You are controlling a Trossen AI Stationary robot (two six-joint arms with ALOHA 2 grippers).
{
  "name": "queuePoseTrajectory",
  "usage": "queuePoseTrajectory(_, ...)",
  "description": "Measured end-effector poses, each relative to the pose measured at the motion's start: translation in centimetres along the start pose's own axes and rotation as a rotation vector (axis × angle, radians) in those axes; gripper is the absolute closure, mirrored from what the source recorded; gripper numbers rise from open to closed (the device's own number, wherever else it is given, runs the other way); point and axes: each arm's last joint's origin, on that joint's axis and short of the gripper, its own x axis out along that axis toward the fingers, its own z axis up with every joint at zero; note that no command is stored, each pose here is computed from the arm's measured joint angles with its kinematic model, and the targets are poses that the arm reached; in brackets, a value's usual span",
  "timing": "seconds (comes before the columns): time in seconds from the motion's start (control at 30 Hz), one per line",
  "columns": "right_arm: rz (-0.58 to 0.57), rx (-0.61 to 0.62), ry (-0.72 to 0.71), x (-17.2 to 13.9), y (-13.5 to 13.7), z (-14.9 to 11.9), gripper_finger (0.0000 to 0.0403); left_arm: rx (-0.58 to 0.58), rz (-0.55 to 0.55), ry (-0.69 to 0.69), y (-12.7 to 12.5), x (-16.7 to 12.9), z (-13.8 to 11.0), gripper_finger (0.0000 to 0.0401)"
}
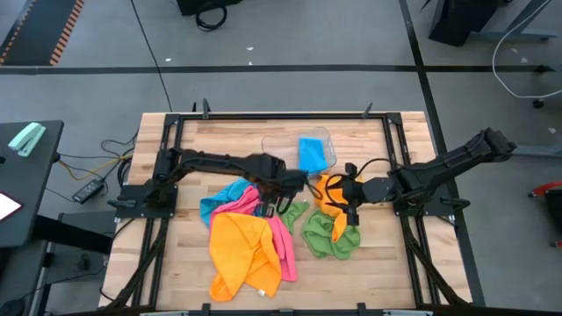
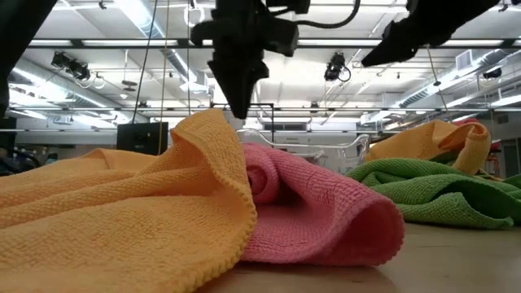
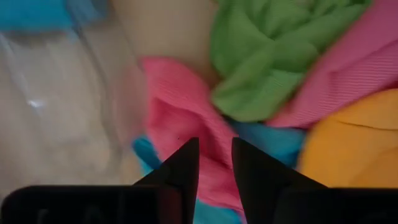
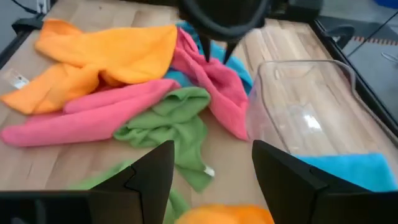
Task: Fold microfiber towels
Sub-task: Fold the left yellow microfiber cloth
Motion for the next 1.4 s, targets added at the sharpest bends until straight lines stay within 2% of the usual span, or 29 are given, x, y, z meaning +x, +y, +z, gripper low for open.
queuePoseTrajectory(0.1, 0.004, -0.002, -0.024, 0.8, 0.3, -0.1, 0.0177, -0.057, -0.005, 0.042, -1.8, -0.2, -0.2, 0.0304)
queuePoseTrajectory(0.23, 0.022, 0.02, -0.042, 1.3, 0.8, 0.1, 0.0177, -0.066, -0.001, 0.066, -4.6, -0.6, -0.4, 0.031)
queuePoseTrajectory(0.5, 0.107, 0.04, -0.101, 2.4, 1.5, 0.7, 0.0177, -0.01, 0.143, 0.034, -10.3, -1.4, -0.7, 0.0326)
queuePoseTrajectory(0.77, 0.166, -0.021, -0.127, 4.3, 2.4, 0.6, 0.019, -0.028, 0.228, -0.025, -14.1, -2.1, -1.2, 0.034)
queuePoseTrajectory(0.9, 0.218, -0.054, -0.144, 5.0, 2.9, 0.5, 0.0199, 0.01, 0.307, -0.062, -15.5, -2.4, -1.5, 0.035)
queuePoseTrajectory(1.03, 0.225, -0.078, -0.153, 5.0, 3.0, 0.6, 0.0206, 0.044, 0.33, -0.105, -16.4, -2.3, -1.4, 0.0363)
queuePoseTrajectory(1.2, 0.228, -0.108, -0.168, 4.9, 3.0, 0.7, 0.0212, 0.103, 0.328, -0.113, -17.1, 0.4, -1.6, 0.038)
queuePoseTrajectory(1.33, 0.226, -0.144, -0.165, 4.8, 3.0, 0.7, 0.0217, 0.114, 0.338, -0.073, -17.1, 3.2, -2.6, 0.0391)
queuePoseTrajectory(1.4, 0.223, -0.162, -0.171, 4.8, 2.9, 0.7, 0.0219, 0.105, 0.335, -0.099, -17.1, 3.8, -3.1, 0.0393)
